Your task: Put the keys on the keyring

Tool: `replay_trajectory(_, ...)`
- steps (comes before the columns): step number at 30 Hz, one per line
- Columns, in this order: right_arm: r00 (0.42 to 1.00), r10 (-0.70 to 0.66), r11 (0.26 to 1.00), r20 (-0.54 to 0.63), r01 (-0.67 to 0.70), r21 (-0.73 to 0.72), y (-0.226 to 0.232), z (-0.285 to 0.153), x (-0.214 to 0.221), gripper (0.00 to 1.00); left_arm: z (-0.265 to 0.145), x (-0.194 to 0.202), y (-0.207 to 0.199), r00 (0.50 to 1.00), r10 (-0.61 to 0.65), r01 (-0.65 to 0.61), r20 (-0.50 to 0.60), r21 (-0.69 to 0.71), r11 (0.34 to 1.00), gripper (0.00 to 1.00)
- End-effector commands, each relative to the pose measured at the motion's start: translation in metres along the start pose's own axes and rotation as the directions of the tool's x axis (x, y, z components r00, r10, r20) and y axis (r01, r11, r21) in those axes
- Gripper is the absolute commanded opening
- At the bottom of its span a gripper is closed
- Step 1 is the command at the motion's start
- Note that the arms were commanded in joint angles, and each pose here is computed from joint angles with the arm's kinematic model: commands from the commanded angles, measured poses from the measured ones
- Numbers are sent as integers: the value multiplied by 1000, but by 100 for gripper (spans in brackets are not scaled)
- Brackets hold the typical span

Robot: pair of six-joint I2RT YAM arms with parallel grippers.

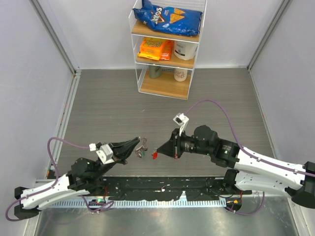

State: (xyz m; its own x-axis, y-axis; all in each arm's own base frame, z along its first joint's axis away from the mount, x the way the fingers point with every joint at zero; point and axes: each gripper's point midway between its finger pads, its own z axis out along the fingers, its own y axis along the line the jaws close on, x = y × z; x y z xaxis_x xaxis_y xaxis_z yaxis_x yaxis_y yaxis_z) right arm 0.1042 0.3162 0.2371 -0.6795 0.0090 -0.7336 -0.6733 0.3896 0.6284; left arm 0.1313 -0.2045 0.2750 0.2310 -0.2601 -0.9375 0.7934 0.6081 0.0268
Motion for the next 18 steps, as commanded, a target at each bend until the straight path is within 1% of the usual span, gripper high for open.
replay_trajectory(1, 994, 26, 968, 104, 1, -252, 63, 4, -42, 6, 1, -28, -12, 994, -21, 13, 107, 75, 997, 0)
replay_trajectory(5, 991, 48, 942, 124, -3, -337, 81, 9, -56, 6, 1, -28, -18, 994, -17, 5, 112, 105, 994, 0)
replay_trajectory(8, 991, 90, 914, 102, -41, -403, 90, 14, -57, 6, 0, -31, -21, 992, -21, 5, 123, 125, 992, 0)
replay_trajectory(11, 988, 109, 889, 106, -49, -455, 99, 15, -61, 6, -2, -34, -24, 990, -24, 3, 141, 146, 989, 0)
replay_trajectory(15, 988, 137, 870, 73, -85, -487, 102, 20, -56, 6, -5, -40, -27, 986, -36, 8, 165, 167, 986, 0)
replay_trajectory(18, 987, 142, 864, 75, -87, -496, 101, 21, -55, 6, -8, -42, -28, 983, -41, 9, 179, 176, 984, 0)
